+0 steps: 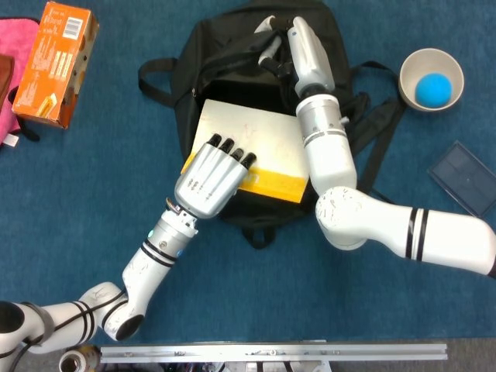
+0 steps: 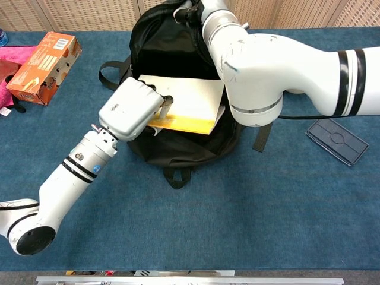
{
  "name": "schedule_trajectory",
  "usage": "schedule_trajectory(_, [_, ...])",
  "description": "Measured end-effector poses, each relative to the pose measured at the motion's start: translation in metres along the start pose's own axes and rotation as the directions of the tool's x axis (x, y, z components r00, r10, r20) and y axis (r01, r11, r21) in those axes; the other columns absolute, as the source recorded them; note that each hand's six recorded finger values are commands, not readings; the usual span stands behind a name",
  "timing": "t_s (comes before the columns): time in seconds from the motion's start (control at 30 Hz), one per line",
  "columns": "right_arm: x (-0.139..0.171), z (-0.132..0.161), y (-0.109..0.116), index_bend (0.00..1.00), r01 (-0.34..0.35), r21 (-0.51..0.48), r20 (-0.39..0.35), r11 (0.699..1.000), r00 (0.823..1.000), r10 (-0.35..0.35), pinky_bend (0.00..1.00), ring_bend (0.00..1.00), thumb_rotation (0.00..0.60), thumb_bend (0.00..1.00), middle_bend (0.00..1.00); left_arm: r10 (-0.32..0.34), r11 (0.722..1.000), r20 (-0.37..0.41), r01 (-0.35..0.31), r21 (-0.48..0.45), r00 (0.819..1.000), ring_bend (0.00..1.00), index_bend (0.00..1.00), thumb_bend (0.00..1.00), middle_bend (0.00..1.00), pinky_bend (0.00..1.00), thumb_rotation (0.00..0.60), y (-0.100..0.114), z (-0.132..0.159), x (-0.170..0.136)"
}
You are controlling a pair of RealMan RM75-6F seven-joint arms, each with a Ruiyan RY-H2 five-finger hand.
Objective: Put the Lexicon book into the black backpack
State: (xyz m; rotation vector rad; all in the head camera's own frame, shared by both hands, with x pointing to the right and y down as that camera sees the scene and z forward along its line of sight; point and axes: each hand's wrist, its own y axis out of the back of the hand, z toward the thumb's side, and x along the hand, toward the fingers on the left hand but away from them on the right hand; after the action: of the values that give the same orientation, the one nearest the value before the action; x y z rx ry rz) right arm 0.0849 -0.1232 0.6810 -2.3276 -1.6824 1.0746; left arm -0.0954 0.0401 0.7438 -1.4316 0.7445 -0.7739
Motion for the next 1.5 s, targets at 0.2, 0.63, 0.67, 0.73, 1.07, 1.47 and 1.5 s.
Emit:
schedule_trajectory(0.2, [0.0,0.0,-0.001,0.74,0.001,-0.005,0.0,1.0,1.0,-0.001,0.92,0.71,0.6,1.0,0.65,0.055,0.998,-0.002,-0.055,-0.022,0.998,0.66,0.85,0.33,0.82,0.69,0.6,0.0,-0.006,0.003])
schedule_trajectory(0.63, [0.001,0.005,-0.005,0.74,-0.01,-0.056,0.005,0.998,1.0,0.01,0.92,0.71,0.6,1.0,0.65,0.114,0.992,-0.079,-0.118,-0.051,0.99,0.66,0.85,0.33,0.82,0.69,0.6,0.002,-0.004,0.035])
schedule_trajectory(0.67, [0.001,0.006,-0.003,0.74,-0.008,-0.065,0.005,0.998,1.0,0.008,0.92,0.71,0.6,1.0,0.65,0.118,0.991,-0.087,-0.122,-0.051,0.989,0.66,0.85,0.33,0.82,0.69,0.6,0.003,-0.005,0.036])
schedule_trajectory(0.73, [0.0,0.007,0.0,0.74,-0.003,-0.083,0.005,0.997,1.0,0.003,0.92,0.71,0.6,1.0,0.65,0.127,0.99,-0.1,-0.132,-0.046,0.987,0.66,0.85,0.33,0.82,0.69,0.6,0.004,-0.008,0.037])
schedule_trajectory(1.07, [0.001,0.009,0.003,0.74,-0.017,-0.154,0.026,0.988,0.999,0.021,0.92,0.71,0.6,1.0,0.65,0.165,0.986,-0.093,-0.166,-0.005,0.982,0.66,0.85,0.33,0.82,0.69,0.6,0.008,-0.01,0.036])
schedule_trajectory(1.47, [0.004,0.008,-0.006,0.74,-0.057,-0.188,0.057,0.98,0.996,0.069,0.92,0.71,0.6,1.0,0.65,0.165,0.984,-0.021,-0.163,0.077,0.986,0.66,0.85,0.33,0.82,0.69,0.6,-0.005,0.014,0.045])
schedule_trajectory(1.5, [0.004,0.008,-0.006,0.74,-0.06,-0.192,0.059,0.98,0.996,0.072,0.92,0.71,0.6,1.0,0.65,0.161,0.984,-0.02,-0.159,0.085,0.987,0.66,0.85,0.33,0.82,0.69,0.6,-0.007,0.015,0.047])
